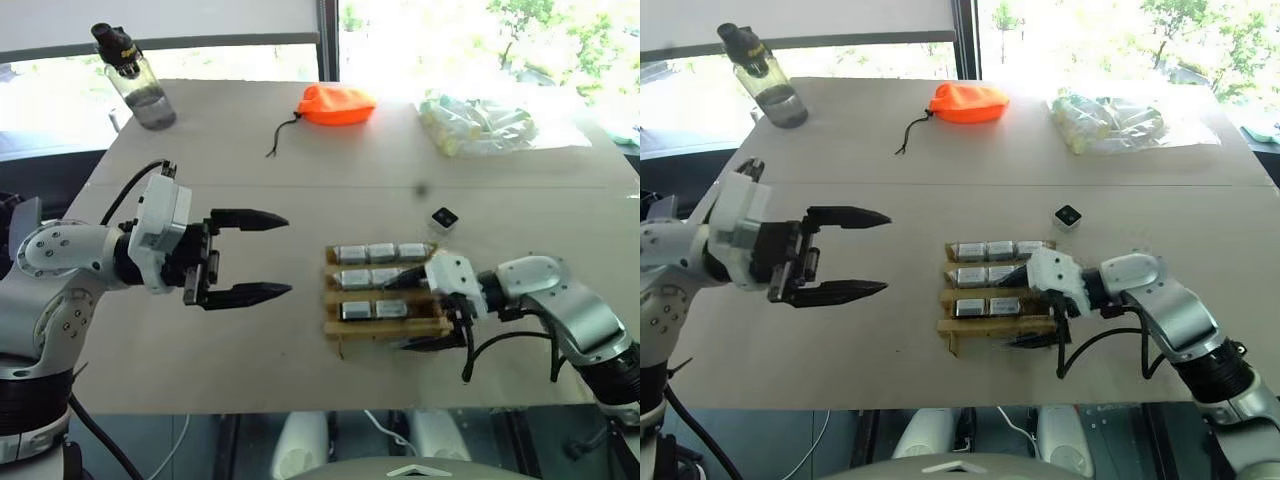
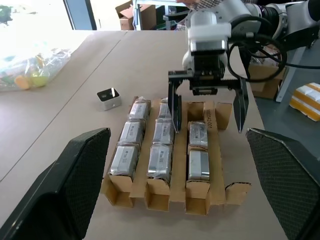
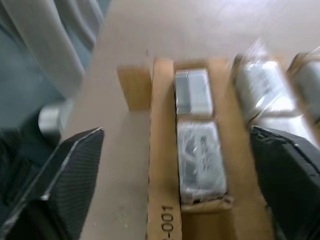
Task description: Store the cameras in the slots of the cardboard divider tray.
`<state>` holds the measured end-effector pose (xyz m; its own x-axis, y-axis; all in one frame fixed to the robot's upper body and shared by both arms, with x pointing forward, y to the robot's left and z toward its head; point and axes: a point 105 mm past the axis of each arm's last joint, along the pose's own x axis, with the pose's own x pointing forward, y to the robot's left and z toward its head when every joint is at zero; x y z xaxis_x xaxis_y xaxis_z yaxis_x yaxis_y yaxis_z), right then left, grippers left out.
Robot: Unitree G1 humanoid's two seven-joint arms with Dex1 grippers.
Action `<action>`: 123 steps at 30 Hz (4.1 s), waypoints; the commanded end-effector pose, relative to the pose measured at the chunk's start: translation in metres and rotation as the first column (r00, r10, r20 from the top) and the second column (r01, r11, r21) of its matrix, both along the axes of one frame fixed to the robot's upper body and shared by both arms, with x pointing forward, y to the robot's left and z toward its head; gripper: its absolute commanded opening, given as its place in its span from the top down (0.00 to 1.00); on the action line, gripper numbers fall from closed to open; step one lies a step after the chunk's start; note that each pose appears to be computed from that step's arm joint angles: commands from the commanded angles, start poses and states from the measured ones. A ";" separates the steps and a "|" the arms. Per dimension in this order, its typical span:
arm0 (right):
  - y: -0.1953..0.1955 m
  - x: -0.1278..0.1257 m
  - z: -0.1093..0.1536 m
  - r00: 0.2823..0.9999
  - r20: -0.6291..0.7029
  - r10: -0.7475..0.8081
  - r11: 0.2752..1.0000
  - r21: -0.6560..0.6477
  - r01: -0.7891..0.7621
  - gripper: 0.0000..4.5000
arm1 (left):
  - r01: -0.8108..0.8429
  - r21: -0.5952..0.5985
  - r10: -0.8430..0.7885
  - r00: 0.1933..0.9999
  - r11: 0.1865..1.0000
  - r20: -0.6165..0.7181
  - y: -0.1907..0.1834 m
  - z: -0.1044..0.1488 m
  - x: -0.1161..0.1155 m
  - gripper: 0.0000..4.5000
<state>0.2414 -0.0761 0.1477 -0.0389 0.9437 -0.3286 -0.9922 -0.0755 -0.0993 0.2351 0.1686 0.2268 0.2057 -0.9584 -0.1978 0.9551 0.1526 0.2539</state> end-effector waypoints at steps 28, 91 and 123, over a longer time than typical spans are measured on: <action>-0.082 0.146 -0.011 0.609 0.099 -0.787 0.616 0.057 0.786 0.01 | -0.254 0.011 0.253 0.967 0.967 0.010 0.009 0.006 0.027 0.00; 0.050 0.058 0.077 0.106 0.994 0.028 0.999 -0.024 -0.046 0.59 | -0.170 -0.161 0.114 0.945 0.972 -0.306 -0.055 0.003 0.070 0.85; -0.171 -0.031 -0.013 0.850 -0.067 -0.523 0.835 0.159 0.526 0.02 | 0.092 -0.072 -0.098 0.991 0.993 -0.092 -0.126 -0.040 0.021 0.85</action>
